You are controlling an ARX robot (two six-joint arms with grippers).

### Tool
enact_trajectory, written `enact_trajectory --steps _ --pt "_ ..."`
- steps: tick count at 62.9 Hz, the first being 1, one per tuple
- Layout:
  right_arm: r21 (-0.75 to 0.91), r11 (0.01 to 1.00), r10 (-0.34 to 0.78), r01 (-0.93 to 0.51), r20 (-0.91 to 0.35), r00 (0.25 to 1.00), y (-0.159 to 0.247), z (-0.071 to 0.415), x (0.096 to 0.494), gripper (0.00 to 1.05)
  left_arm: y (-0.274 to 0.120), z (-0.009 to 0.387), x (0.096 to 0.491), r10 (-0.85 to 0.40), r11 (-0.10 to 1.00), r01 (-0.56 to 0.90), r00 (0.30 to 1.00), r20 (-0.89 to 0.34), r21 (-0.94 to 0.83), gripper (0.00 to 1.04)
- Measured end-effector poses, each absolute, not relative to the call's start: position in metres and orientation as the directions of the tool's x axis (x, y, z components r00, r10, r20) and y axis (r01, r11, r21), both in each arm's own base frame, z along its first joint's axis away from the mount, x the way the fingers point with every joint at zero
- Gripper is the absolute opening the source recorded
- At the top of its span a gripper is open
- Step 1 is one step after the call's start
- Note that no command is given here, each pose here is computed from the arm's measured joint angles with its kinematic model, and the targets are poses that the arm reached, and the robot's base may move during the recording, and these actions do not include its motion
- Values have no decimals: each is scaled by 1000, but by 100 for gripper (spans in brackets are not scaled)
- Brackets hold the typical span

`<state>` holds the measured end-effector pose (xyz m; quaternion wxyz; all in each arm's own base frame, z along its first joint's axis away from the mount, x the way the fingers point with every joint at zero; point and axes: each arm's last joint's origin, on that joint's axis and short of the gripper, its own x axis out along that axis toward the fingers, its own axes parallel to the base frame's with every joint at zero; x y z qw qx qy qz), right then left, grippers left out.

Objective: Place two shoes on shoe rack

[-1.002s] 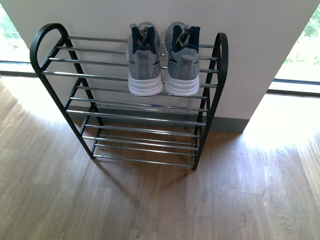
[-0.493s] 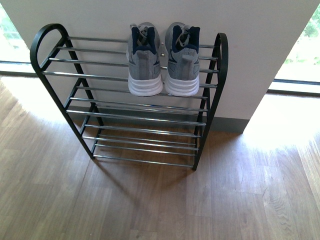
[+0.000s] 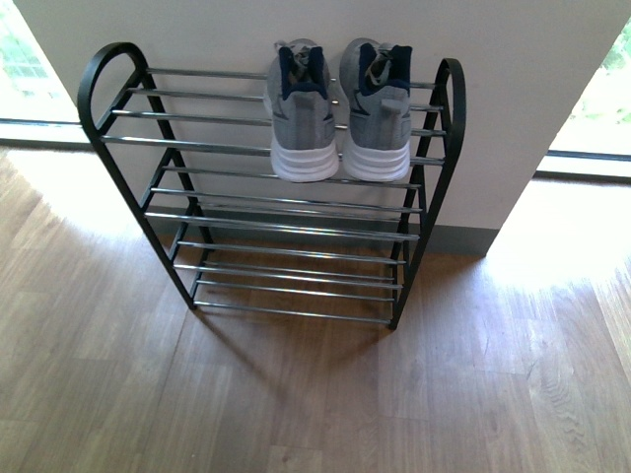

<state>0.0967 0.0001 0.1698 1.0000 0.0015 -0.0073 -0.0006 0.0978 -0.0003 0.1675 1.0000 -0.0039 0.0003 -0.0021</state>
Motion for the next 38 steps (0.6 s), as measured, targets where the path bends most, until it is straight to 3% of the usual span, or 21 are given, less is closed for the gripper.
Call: enact_trajectory --steps 10,38 --pt "3 1000 -1 1 14 1000 0 170 97 96 0 167 98 -3 1000 3 1000 -1 -6 97" --pt "3 1000 0 0 16 1000 0 170 97 96 0 168 98 -3 1000 3 1000 -1 -6 95"
